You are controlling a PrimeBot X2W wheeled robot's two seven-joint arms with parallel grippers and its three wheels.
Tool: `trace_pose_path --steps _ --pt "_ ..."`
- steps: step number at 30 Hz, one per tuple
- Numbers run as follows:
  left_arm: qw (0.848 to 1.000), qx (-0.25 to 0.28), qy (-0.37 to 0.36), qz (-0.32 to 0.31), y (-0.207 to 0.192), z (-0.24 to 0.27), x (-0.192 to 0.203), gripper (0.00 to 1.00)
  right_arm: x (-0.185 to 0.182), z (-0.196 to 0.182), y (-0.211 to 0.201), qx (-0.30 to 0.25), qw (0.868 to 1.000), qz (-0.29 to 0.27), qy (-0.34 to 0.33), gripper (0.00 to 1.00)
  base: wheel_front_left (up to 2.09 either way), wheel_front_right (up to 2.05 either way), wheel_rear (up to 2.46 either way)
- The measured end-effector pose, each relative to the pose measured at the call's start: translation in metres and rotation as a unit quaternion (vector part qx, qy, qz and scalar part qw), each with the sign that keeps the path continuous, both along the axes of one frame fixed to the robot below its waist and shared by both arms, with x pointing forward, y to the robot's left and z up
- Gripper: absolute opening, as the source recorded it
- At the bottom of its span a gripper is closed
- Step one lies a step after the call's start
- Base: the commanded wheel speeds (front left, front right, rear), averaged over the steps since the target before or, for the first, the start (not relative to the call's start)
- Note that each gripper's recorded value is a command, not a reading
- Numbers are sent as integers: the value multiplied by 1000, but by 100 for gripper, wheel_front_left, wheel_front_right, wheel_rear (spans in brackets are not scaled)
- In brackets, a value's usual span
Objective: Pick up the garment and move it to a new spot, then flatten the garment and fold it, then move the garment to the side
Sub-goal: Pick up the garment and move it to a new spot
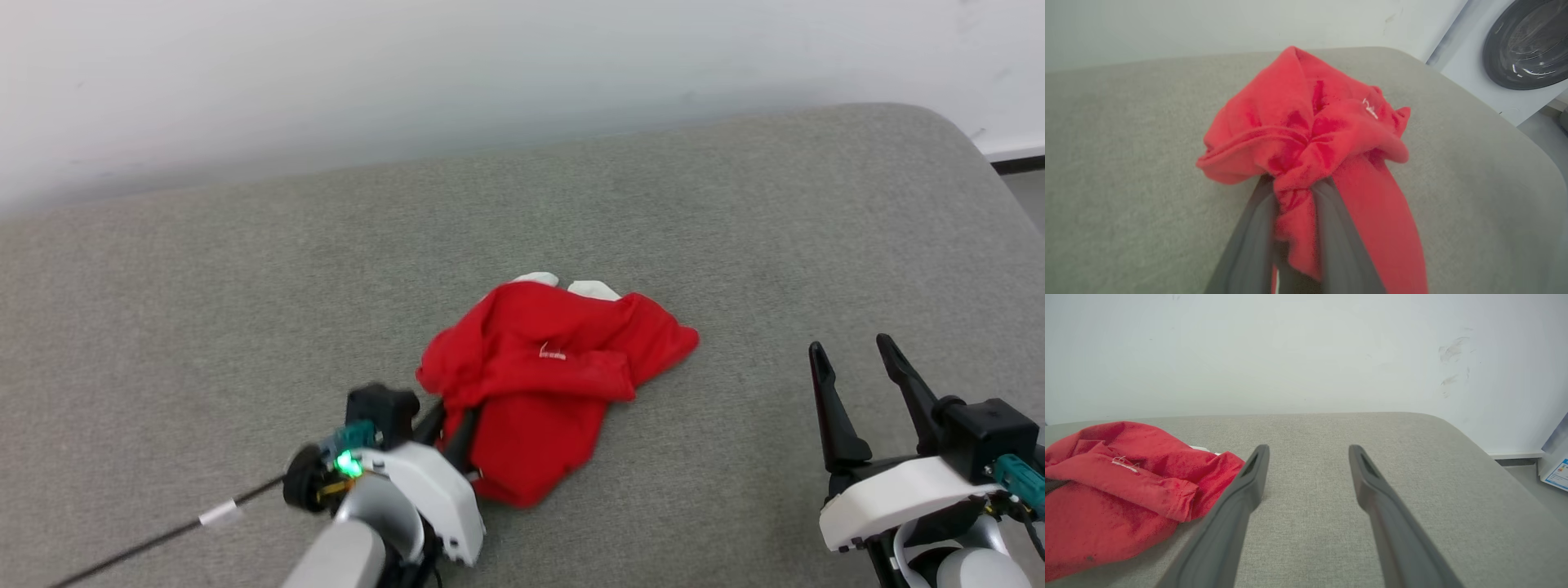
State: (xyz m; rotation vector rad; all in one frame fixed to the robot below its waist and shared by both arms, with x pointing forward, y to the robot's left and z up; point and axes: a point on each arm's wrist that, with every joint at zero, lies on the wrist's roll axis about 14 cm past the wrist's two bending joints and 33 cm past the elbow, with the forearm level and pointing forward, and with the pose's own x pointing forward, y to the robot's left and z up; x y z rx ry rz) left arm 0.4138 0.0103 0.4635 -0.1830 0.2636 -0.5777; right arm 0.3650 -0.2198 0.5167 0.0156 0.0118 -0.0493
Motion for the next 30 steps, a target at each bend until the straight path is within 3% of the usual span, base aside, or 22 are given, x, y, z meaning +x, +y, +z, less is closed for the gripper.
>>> trace_pose_path --steps 1,2,5,10,18,25,30 --pt "1000 3 15 4 3 -10 -7 86 1 0 1 1 1000 2 0 100 0 0 0" --pt "1000 3 29 6 4 -18 -14 100 3 0 2 1 1000 4 -1 100 0 0 0" --pt "1000 -4 22 9 2 -20 -23 100 9 2 7 1 1000 11 -5 100 0 0 0" --pt "998 -27 -51 37 8 13 -19 100 14 8 14 -2 1000 23 -13 100 0 0 0" --pt "978 -56 -163 114 39 80 -12 100 11 24 21 -3 999 33 -31 100 0 0 0" --pt "960 -36 -182 210 102 88 -11 100 4 26 24 -3 999 38 -31 100 0 0 0" --pt "959 -1 -171 224 125 76 -21 100 -3 21 23 0 999 37 -23 100 0 0 0"
